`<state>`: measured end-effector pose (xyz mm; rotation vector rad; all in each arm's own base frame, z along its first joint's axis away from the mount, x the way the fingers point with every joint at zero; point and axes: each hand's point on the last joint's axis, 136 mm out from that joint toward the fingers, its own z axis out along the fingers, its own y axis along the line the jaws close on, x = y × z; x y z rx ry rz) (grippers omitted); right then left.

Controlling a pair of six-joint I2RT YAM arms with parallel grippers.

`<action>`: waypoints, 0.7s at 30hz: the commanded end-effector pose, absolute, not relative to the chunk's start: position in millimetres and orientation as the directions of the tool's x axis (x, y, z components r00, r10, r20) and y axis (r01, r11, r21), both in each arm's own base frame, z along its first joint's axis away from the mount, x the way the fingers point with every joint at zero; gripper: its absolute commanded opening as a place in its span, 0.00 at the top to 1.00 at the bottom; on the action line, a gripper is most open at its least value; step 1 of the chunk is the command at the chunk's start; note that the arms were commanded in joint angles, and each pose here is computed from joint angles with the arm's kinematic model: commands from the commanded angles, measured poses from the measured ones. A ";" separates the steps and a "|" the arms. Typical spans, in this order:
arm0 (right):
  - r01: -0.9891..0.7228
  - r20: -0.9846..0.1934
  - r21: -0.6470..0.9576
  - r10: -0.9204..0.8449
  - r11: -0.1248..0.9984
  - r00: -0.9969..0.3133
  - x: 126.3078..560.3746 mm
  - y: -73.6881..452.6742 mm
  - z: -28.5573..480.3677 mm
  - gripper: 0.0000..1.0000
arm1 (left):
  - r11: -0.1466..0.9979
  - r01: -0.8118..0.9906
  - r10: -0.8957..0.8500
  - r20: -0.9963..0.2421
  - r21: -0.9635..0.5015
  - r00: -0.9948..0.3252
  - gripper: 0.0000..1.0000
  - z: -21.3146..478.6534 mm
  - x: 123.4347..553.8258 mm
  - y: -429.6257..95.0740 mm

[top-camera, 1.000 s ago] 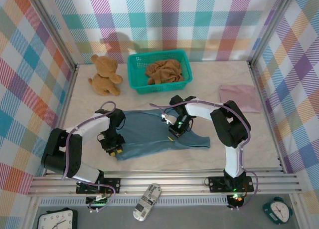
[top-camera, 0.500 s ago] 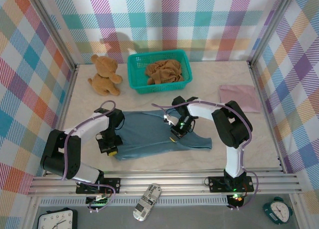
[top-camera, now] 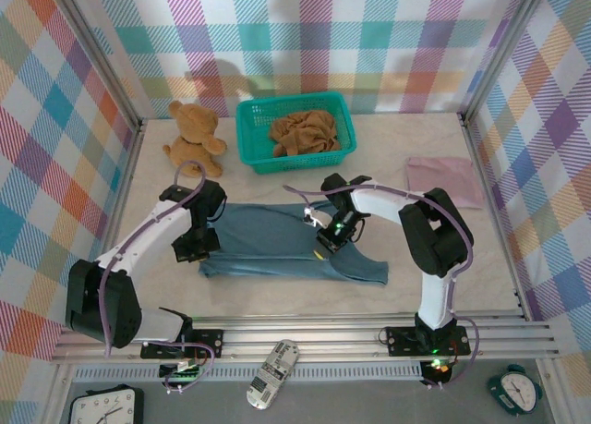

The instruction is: Fold and stack the tank tops

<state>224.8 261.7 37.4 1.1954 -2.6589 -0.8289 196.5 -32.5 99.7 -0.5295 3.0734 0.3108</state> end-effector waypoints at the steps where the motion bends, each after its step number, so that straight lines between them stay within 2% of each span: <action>1: -0.648 -0.115 0.535 -0.713 0.542 -0.692 230.9 263.6 39.8 0.84 | 0.911 -0.321 -0.324 -0.031 0.261 -0.946 1.00 83.4 202.9 -22.5; 6: -0.640 -0.112 0.539 -0.706 0.548 -0.699 237.0 268.8 31.8 0.81 | 0.886 -0.318 -0.322 -0.045 0.338 -0.946 0.95 68.0 212.2 -11.1; 8: -0.640 -0.113 0.526 -0.699 0.560 -0.706 241.4 268.7 28.0 0.79 | 0.881 -0.325 -0.331 -0.045 0.343 -0.943 0.90 61.0 216.2 -9.0; 11: -0.640 -0.115 0.517 -0.694 0.569 -0.710 246.5 270.0 25.8 0.78 | 0.882 -0.326 -0.341 -0.017 0.339 -0.940 0.87 52.7 218.1 -12.5; 14: -0.656 -0.135 0.498 -0.697 0.567 -0.705 249.9 269.8 32.0 0.71 | 0.880 -0.333 -0.350 -0.014 0.340 -0.937 0.74 57.1 215.1 -12.6; 17: -0.688 -0.143 0.441 -0.711 0.577 -0.688 251.2 259.2 41.4 0.66 | 0.878 -0.339 -0.353 -0.023 0.339 -0.935 0.70 69.8 211.1 -10.5; 19: -0.718 -0.170 0.392 -0.722 0.575 -0.671 253.1 248.3 52.8 0.61 | 0.884 -0.341 -0.355 -0.017 0.319 -0.935 0.62 78.4 207.7 -13.2; 21: -0.752 -0.210 0.357 -0.737 0.554 -0.642 250.9 239.2 65.5 0.56 | 0.899 -0.339 -0.353 -0.001 0.278 -0.936 0.57 84.6 204.4 -21.1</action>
